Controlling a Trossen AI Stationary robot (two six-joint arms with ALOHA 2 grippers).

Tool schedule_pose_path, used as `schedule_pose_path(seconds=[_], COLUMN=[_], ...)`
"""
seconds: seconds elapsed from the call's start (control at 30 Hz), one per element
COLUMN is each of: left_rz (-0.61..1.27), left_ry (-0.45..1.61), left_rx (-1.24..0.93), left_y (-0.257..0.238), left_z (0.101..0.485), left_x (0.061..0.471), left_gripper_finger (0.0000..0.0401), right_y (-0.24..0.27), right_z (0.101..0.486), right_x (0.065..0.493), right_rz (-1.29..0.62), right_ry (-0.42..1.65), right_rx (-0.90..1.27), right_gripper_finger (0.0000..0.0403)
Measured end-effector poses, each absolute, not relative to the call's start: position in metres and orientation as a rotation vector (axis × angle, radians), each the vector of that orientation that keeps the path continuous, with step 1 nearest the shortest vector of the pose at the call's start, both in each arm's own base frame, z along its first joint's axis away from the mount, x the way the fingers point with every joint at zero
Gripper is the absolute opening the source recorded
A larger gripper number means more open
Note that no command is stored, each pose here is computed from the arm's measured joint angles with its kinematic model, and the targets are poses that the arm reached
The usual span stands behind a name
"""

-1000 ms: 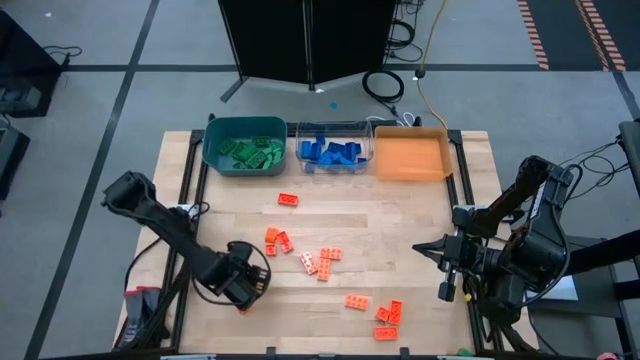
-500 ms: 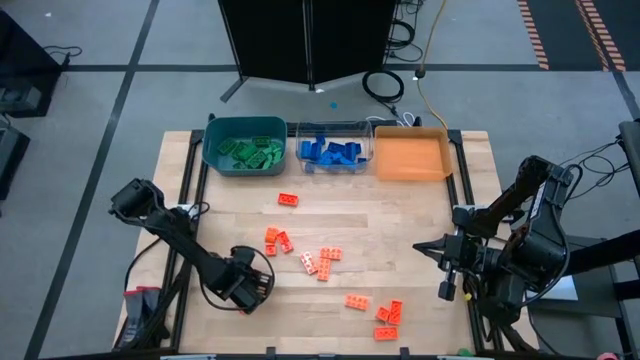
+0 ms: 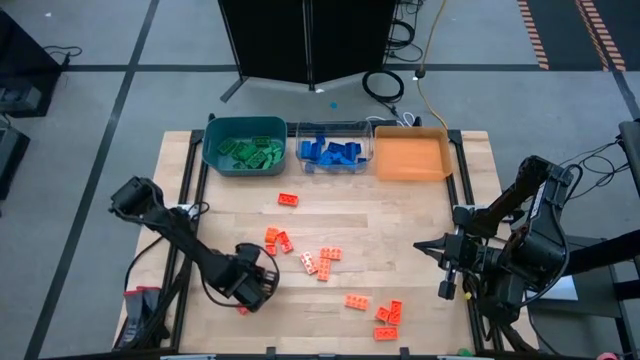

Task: Sort blocks
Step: Put the orange game piece into the orange transparent bin

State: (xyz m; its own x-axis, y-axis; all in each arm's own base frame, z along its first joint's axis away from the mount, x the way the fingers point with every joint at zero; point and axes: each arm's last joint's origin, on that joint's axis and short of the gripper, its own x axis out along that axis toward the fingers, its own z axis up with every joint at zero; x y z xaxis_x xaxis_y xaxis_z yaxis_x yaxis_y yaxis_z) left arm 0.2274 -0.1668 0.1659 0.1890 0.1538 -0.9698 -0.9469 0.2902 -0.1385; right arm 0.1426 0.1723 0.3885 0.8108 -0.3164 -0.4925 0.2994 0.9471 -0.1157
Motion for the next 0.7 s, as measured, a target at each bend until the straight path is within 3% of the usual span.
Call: schedule_pose_path(seconds=[0.37,0.7], left_rz=[0.857,0.671], left_ry=[0.746,0.330], left_rx=[-0.911,-0.631], left_y=[-0.138,-0.045], left_z=[0.233,0.303], left_x=[0.281,0.360], left_gripper_finger=[0.0096,0.0096], right_y=[0.172,0.172], right_z=[0.389,0.389], right_x=[0.143,0.143], right_rz=[-0.330,-0.329], right_ry=[0.531,0.530], right_rx=[-0.030,-0.027], right_gripper_finger=[0.0000,0.0000])
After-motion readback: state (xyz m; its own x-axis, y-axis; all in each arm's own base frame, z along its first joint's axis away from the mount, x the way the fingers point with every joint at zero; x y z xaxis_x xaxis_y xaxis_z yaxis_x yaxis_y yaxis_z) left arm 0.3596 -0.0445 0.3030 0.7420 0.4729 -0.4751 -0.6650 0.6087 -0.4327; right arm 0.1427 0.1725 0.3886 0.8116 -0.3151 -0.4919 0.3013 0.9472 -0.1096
